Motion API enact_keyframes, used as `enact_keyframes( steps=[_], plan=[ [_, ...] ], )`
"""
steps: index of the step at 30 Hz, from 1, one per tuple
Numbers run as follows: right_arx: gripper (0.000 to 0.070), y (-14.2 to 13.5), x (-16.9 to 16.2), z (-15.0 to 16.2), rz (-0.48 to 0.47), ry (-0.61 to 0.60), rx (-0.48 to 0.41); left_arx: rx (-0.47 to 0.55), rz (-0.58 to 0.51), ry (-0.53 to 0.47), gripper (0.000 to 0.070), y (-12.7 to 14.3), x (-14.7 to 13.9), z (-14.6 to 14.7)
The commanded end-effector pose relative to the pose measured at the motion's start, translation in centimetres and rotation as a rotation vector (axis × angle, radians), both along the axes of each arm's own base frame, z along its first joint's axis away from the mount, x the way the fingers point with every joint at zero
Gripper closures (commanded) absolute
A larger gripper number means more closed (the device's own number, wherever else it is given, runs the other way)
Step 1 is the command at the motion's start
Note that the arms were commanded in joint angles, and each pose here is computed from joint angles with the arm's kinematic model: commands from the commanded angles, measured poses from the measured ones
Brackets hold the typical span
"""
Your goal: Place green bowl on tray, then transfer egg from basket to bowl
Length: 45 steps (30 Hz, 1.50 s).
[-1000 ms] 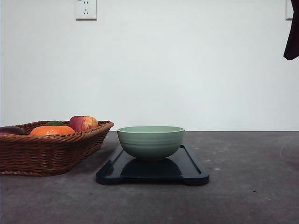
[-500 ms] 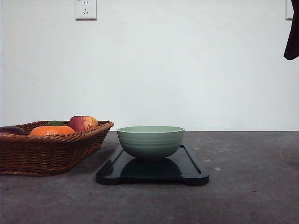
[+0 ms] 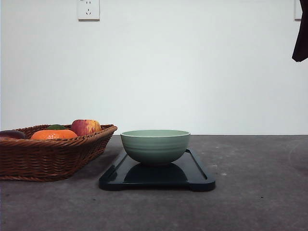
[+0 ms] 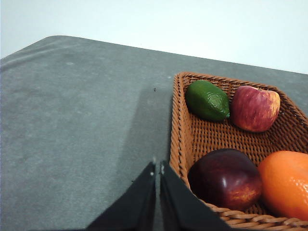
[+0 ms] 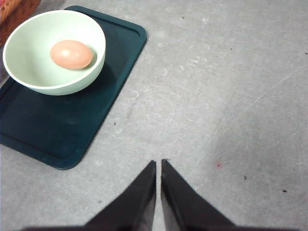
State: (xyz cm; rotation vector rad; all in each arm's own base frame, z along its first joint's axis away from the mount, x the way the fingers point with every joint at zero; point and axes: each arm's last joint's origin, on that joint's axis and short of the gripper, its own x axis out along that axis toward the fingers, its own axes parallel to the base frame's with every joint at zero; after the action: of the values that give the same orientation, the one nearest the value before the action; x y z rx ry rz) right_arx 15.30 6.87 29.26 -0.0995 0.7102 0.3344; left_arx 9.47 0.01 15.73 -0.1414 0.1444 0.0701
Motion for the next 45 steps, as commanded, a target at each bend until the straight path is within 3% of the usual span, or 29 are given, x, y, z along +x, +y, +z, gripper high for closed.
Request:
enact_keyframes(
  steps=[1, 6, 12, 18, 28, 45],
  plan=[
    [0.0693, 0.1, 0.1, 0.3, 0.042, -0.038, -0.047, -0.003, 0.004, 0.026, 0.0700, 0.0, 0.1, -0.7],
    [0.0693, -1.0, -0.2, 0.3, 0.056, -0.158, -0.112, -0.003, 0.005, 0.026, 0.0700, 0.0, 0.1, -0.7],
    [0.0693, -3.9, -2.2, -2.9, -0.110, -0.376, -0.059, -0.003, 0.005, 0.026, 0.0700, 0.0, 0.1, -0.7],
    [0.0693, -5.8, -5.0, -7.6, -0.242, -0.493, -0.043, -0.003, 0.004, 0.026, 0.0700, 0.0, 0.1, -0.7],
    [0.0693, -6.6, -5.5, -13.7, -0.351, -0.604, 0.049, -0.003, 0.004, 0.026, 0.0700, 0.0, 0.1, -0.7],
    [0.0693, -6.5, -5.6, -13.5, -0.352, -0.625, 0.060, -0.003, 0.004, 0.026, 0.0700, 0.0, 0.1, -0.7]
  ],
)
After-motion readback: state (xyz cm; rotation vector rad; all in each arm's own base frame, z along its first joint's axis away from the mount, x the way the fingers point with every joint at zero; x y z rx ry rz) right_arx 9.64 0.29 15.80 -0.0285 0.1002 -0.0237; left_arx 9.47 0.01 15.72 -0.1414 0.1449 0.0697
